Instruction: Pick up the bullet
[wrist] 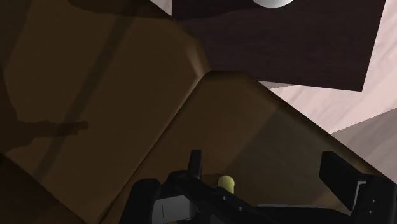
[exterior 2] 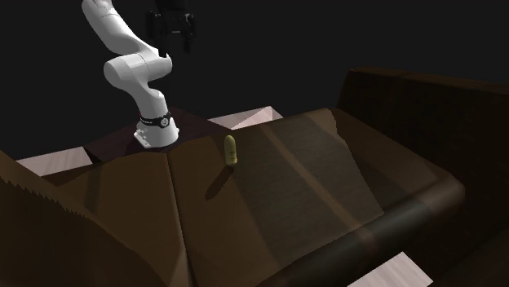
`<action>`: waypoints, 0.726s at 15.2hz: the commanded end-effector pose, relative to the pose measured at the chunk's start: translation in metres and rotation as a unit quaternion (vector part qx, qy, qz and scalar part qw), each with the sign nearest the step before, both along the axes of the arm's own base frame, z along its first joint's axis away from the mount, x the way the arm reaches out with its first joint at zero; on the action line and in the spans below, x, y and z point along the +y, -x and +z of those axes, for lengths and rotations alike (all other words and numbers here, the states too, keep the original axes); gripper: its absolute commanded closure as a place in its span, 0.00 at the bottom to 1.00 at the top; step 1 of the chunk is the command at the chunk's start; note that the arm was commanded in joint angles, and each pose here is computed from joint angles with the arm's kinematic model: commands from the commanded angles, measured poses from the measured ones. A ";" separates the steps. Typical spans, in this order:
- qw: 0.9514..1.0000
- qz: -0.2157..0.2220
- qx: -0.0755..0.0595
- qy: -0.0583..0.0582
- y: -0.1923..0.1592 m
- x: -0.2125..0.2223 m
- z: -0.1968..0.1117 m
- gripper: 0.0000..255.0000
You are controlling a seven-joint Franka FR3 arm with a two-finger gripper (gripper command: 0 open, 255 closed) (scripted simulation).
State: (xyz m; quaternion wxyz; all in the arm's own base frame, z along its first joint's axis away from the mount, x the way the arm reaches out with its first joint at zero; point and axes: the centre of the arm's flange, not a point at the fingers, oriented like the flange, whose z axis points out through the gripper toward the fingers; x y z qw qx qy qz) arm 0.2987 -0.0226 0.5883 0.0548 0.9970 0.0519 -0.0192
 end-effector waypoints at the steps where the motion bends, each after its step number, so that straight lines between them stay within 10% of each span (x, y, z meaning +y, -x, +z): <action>1: 1.000 0.000 0.000 0.000 0.000 0.000 0.000 0.00; 11: 0.995 0.080 -0.039 -0.037 -0.074 -0.029 -0.096 0.00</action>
